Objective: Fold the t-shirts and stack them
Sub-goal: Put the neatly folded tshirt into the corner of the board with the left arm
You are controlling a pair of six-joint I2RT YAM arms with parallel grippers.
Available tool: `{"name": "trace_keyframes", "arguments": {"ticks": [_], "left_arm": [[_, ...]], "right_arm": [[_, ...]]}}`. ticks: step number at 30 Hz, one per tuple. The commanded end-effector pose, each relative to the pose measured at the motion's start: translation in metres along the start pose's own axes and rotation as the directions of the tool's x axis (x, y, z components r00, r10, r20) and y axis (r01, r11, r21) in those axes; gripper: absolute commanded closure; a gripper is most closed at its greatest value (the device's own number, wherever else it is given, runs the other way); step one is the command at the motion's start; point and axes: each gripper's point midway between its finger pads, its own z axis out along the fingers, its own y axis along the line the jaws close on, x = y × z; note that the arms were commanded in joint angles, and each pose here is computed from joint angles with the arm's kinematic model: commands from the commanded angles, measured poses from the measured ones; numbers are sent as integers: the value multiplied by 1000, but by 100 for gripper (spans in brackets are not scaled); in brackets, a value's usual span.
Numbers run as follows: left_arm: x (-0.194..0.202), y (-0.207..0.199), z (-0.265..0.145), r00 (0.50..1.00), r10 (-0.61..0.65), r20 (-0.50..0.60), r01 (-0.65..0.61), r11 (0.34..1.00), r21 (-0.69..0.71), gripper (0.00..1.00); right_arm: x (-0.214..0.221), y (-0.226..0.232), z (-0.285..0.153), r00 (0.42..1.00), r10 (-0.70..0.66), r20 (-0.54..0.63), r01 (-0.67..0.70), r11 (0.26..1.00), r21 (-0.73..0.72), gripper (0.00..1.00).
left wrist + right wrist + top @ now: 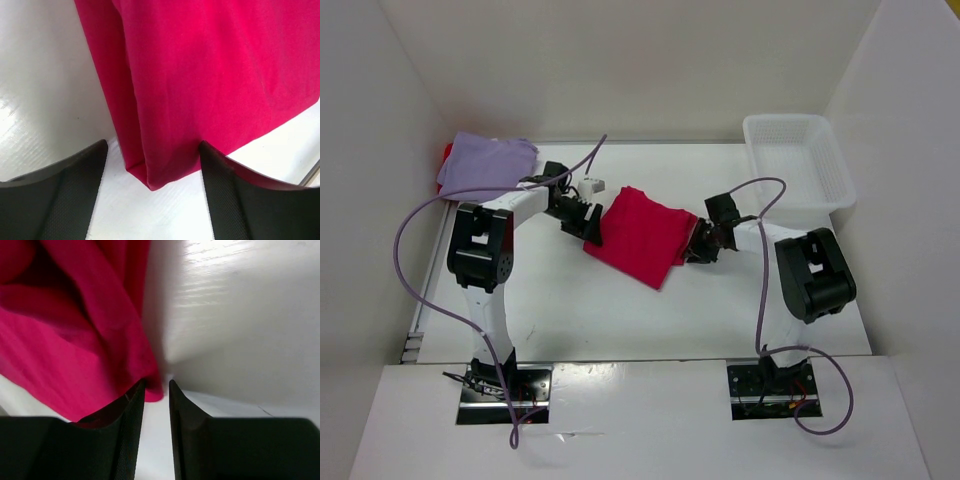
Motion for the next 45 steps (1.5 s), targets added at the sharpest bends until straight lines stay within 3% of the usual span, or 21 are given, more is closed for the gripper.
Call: {"name": "trace_keyframes", "arguments": {"ticks": [1, 5, 7, 8, 9, 15, 20, 27, 31, 40, 42, 43, 45], "left_arm": [[1, -6, -3, 1000, 27, 8, -27, 999, 27, 27], [3, -15, -2, 1000, 19, 1, -19, 996, 85, 39], [2, -20, -3, 1000, 18, 9, -19, 994, 111, 44], [6, -20, 0, 1000, 16, -4, -15, 992, 125, 47], [11, -28, 3, 1000, 19, -17, -16, 988, 152, 53], [27, -34, 8, 999, 5, -45, 4, 980, 200, 66], [26, -35, 8, 999, 4, -41, 5, 978, 210, 93], [30, -27, 2, 999, 1, -54, 8, 988, 156, 95], [32, -19, -2, 997, 3, -77, 4, 996, 94, 94], [51, -19, -9, 991, -7, -135, 16, 998, 64, 85], [49, -17, -14, 992, 4, -130, 1, 999, 36, 83], [53, -16, -13, 990, -1, -141, 5, 1000, 27, 82], [54, -15, -16, 989, -11, -148, 12, 1000, 5, 82]], "right_arm": [[-13, 16, 11, 1000, -4, 31, 5, 999, -32, 68], [-3, 13, 18, 1000, -3, -12, 3, 1000, -15, 72], [2, 22, 18, 999, -14, -36, 12, 998, -56, 85], [11, 26, 18, 998, -13, -58, 9, 997, -73, 98], [22, 30, 16, 996, -15, -93, 6, 995, -95, 100], [62, 58, -9, 983, -66, -172, 31, 979, -200, 100], [84, 75, -19, 970, -88, -227, 31, 969, -244, 100], [100, 72, -37, 965, -76, -250, 16, 972, -234, 99], [121, 46, -24, 928, -104, -358, 50, 986, -158, 56], [93, 40, -56, 963, -109, -248, 84, 990, -110, 53], [83, 46, -62, 970, -104, -221, 80, 990, -115, 44], [77, 44, -67, 977, -84, -198, 65, 993, -101, 32], [71, 47, -67, 984, -58, -167, 42, 994, -98, 27]]}}
